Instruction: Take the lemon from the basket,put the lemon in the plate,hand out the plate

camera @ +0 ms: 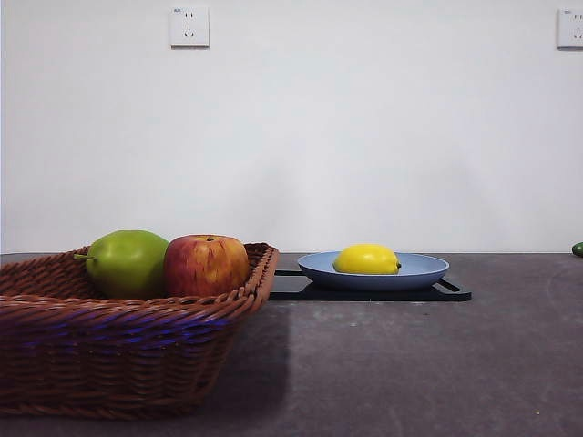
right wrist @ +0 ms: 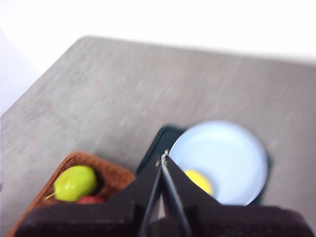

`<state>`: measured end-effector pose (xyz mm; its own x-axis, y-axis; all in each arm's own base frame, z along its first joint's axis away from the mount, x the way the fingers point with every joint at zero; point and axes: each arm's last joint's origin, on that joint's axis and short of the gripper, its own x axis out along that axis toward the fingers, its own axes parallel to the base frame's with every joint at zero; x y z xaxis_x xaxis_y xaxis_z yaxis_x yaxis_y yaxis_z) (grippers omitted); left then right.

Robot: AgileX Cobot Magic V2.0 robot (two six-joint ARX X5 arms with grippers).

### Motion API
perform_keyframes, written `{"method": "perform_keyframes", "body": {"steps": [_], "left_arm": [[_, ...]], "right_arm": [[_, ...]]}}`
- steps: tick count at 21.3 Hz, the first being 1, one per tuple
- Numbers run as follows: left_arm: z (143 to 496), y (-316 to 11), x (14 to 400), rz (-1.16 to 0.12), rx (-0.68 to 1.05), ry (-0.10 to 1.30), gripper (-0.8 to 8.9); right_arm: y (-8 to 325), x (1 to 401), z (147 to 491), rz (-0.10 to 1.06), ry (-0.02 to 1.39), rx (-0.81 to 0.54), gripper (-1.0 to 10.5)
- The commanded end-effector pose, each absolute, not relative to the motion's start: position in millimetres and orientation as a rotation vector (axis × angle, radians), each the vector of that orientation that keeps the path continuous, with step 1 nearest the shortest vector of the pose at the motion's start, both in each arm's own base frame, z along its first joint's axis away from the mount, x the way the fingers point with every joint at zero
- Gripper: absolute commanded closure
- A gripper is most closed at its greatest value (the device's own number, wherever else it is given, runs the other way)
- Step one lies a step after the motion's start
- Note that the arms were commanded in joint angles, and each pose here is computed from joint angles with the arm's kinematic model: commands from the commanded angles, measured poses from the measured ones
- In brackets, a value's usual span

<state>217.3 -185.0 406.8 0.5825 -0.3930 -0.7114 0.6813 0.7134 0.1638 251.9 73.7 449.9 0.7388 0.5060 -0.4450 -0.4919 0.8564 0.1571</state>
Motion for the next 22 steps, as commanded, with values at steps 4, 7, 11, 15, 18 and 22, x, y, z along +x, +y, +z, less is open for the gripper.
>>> {"method": "perform_keyframes", "body": {"steps": [4, 7, 11, 15, 18, 22], "left_arm": [[415.9, -149.2, 207.0, -0.656, 0.327, 0.514, 8.08], [400.9, -119.1, 181.3, -0.601, 0.269, 0.377, 8.08], [370.4, -77.3, 142.7, -0.486, 0.195, 0.252, 8.08], [340.7, -56.8, 118.9, -0.434, 0.164, 0.225, 8.08], [322.0, -51.2, 111.2, -0.419, 0.137, 0.251, 8.08], [303.1, -48.3, 105.0, -0.416, 0.111, 0.25, 8.08]], "right_arm": [[84.8, 184.5, 478.2, 0.494, 0.313, -0.101, 9.4], [82.7, 156.4, 468.7, 0.466, 0.229, -0.109, 9.4], [78.0, 130.7, 422.5, 0.436, 0.127, -0.093, 9.4], [72.8, 114.6, 367.4, 0.451, 0.083, -0.078, 9.4], [68.8, 108.3, 336.8, 0.396, 0.093, -0.073, 9.4], [65.0, 102.7, 300.3, 0.352, 0.132, -0.048, 9.4]]}}
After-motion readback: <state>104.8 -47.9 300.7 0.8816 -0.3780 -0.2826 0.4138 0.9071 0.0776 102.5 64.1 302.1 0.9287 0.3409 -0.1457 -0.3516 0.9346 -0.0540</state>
